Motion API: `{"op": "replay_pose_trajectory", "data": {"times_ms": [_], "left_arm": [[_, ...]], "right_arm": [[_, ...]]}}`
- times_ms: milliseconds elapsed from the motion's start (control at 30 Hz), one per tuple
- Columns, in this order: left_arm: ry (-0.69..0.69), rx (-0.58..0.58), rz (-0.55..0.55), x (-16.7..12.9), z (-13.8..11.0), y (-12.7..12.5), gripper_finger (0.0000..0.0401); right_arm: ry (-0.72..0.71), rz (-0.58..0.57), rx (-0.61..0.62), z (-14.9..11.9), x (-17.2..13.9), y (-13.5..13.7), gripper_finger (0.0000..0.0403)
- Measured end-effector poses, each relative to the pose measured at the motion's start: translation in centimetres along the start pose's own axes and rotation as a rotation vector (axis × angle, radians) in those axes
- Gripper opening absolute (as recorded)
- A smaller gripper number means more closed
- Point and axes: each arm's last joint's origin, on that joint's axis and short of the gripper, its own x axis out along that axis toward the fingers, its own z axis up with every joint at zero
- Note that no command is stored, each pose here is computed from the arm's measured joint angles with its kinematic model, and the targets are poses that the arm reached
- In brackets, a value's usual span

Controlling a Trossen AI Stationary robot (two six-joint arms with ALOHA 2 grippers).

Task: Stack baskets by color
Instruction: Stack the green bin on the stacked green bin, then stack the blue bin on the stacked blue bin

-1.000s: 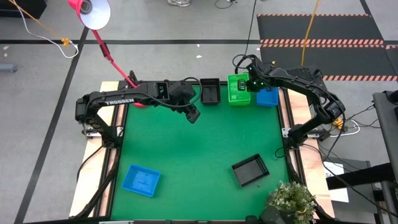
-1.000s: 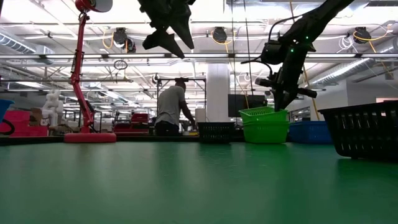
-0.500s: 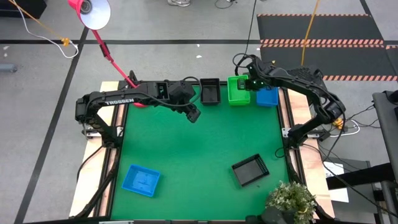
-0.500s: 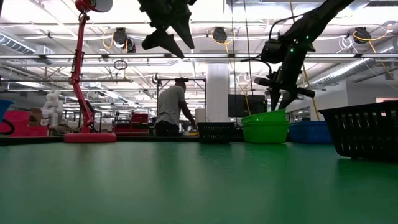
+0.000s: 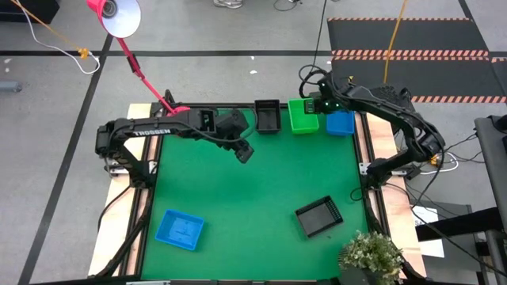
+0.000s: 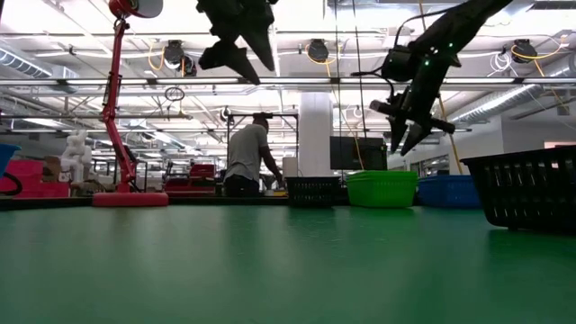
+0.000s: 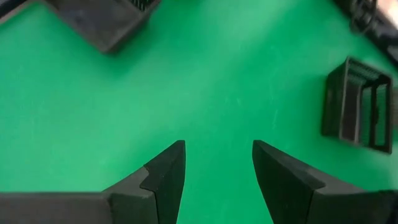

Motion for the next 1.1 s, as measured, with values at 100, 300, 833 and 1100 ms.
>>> {"op": "replay_pose_trajectory", "data": {"times_ms": [100,300,833,1100], "left_arm": [[0.042,0.030,0.014,0.0,-0.7,-0.3,0.0186],[0.162,0.137,0.000,-0.2,-2.2,-0.8,0.0186],[0.383,0.514,-0.042,-2.6,-8.3,-4.0,0.0186],[0.510,0.588,-0.002,-1.4,-13.4,-3.2,0.0186]], "right_arm": [[-0.033,0.023,0.010,0.0,-1.4,0.0,0.0102],[-0.137,0.191,0.012,-0.5,-6.3,0.3,0.0102],[-0.185,0.631,-0.181,-7.7,-16.2,3.8,0.0102],[-0.160,0.627,-0.170,-10.1,-16.5,5.9,0.0102]]}}
